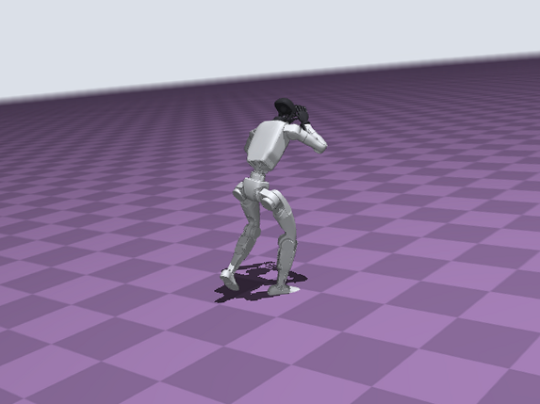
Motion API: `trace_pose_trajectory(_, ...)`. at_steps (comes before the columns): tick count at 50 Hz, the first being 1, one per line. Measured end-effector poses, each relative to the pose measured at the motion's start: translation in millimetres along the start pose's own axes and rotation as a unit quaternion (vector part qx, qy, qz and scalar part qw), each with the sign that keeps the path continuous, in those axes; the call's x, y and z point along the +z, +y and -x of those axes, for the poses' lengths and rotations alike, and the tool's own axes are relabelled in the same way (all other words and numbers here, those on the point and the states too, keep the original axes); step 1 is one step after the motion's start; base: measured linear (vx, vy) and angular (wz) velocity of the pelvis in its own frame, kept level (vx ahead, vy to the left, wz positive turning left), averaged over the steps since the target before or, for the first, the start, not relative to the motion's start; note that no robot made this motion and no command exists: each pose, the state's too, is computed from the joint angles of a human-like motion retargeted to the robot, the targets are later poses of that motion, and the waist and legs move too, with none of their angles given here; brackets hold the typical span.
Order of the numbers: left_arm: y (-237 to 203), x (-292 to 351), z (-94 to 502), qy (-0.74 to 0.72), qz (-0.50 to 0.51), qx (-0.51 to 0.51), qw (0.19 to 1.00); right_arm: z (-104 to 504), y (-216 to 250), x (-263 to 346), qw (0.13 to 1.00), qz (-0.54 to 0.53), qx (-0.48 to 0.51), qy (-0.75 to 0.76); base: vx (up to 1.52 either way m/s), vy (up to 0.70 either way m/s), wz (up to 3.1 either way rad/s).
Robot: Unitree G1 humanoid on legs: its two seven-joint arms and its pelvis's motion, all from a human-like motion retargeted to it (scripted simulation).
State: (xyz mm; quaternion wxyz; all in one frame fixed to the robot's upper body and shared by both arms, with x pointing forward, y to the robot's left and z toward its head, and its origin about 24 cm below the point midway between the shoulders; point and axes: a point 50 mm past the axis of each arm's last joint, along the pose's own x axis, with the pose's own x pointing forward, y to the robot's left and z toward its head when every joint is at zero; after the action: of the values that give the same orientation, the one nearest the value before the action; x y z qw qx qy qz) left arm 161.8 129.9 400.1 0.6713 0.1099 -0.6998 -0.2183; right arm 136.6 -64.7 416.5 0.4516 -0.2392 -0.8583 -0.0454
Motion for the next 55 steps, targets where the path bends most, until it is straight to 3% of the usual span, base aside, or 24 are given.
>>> trace_pose_trajectory(10,-4,-6,1,0.02,0.004,-0.019,1.0,5,0,-1,1.0,-0.011,-0.016,0.015,0.51,0.04,-2.13)
trace_pose_trajectory(28,-28,-6,-21,-0.019,0.062,-0.05,0.997,8,-17,-10,0.994,0.101,0.046,-0.01,0.42,0.31,-1.09)
trace_pose_trajectory(35,-23,-6,-22,-0.024,0.052,-0.052,0.997,13,-21,-7,0.997,0.08,-0.004,0.005,0.51,0.08,-0.79)
trace_pose_trajectory(42,-20,-7,-22,-0.022,0.059,-0.033,0.997,6,-37,-15,0.977,0.213,-0.008,-0.023,0.58,-0.17,-1.34)
trace_pose_trajectory(45,-13,-7,-18,-0.005,0.059,-0.017,0.998,9,-35,-6,0.993,0.109,-0.048,-0.005,0.65,-0.09,-1.98)
trace_pose_trajectory(55,-14,-3,-19,-0.021,0.043,-0.033,0.998,1,-18,-3,0.998,0.046,-0.041,-0.006,0.6,-0.13,-1.77)
